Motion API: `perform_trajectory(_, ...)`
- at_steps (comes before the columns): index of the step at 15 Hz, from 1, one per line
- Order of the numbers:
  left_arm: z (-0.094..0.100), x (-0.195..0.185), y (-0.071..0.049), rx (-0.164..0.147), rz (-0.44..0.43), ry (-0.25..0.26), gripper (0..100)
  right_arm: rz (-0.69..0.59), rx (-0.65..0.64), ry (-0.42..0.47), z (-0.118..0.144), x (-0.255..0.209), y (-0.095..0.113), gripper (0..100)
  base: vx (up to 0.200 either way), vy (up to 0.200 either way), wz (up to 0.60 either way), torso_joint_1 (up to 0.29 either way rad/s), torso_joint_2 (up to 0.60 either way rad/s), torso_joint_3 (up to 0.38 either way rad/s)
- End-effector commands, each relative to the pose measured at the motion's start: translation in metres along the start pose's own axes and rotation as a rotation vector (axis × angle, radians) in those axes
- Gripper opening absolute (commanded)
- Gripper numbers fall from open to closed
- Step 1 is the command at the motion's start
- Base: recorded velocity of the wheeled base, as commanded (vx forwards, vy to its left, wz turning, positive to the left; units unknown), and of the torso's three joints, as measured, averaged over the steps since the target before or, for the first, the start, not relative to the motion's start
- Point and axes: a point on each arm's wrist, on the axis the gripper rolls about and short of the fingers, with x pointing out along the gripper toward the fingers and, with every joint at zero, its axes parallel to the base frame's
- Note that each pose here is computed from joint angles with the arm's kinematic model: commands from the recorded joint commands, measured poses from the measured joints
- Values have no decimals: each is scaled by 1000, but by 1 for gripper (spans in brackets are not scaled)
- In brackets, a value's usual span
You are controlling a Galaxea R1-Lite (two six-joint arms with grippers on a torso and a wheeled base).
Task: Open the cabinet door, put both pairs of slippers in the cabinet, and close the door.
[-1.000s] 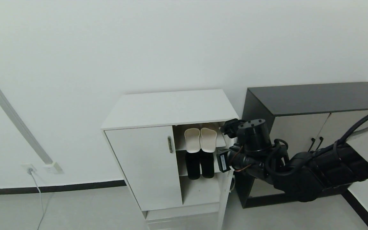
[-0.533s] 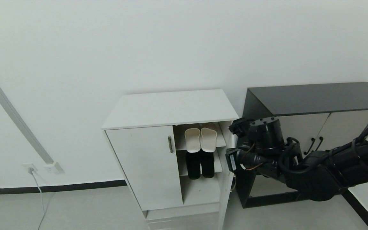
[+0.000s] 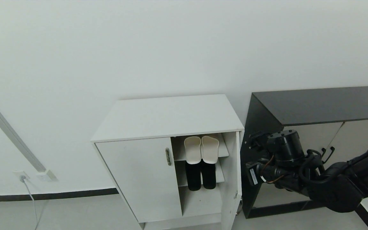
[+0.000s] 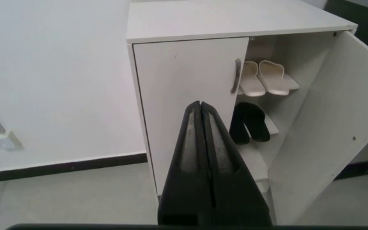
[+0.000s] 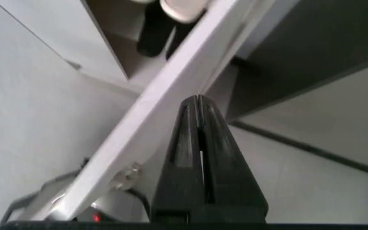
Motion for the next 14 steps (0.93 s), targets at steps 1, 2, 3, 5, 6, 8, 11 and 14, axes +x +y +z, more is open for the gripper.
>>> perform_trajectory(1, 0, 0, 0, -1, 0, 0, 0, 1, -6, 32, -8, 7, 2, 0, 0, 0, 0, 0, 0, 0)
perform_trajectory(2, 0, 0, 0, -1, 0, -1, 0, 3, -5, 27, -8, 10, 2, 0, 0, 0, 0, 0, 0, 0)
perform_trajectory(3, 0, 0, 0, -1, 0, -1, 0, 11, -3, 7, -9, 15, 5, 0, 0, 0, 0, 0, 0, 0)
perform_trajectory(5, 0, 0, 0, -1, 0, -1, 0, 20, -3, -21, -9, 25, 10, 0, 0, 0, 0, 0, 0, 0)
perform_trajectory(6, 0, 0, 0, -1, 0, -1, 0, 22, -4, -18, -10, 29, 12, 0, 0, 0, 0, 0, 0, 0)
perform_trajectory(8, 0, 0, 0, -1, 0, -1, 0, 27, -2, -24, -9, 39, 15, 0, 0, 0, 0, 0, 0, 0)
perform_trajectory(11, 0, 0, 0, -1, 0, 0, 0, 33, 12, -78, -6, 55, 21, 0, 0, 0, 0, 0, 0, 0)
perform_trajectory(14, 0, 0, 0, -1, 0, 0, 0, 42, 23, -131, -5, 75, 27, 0, 0, 0, 0, 0, 0, 0)
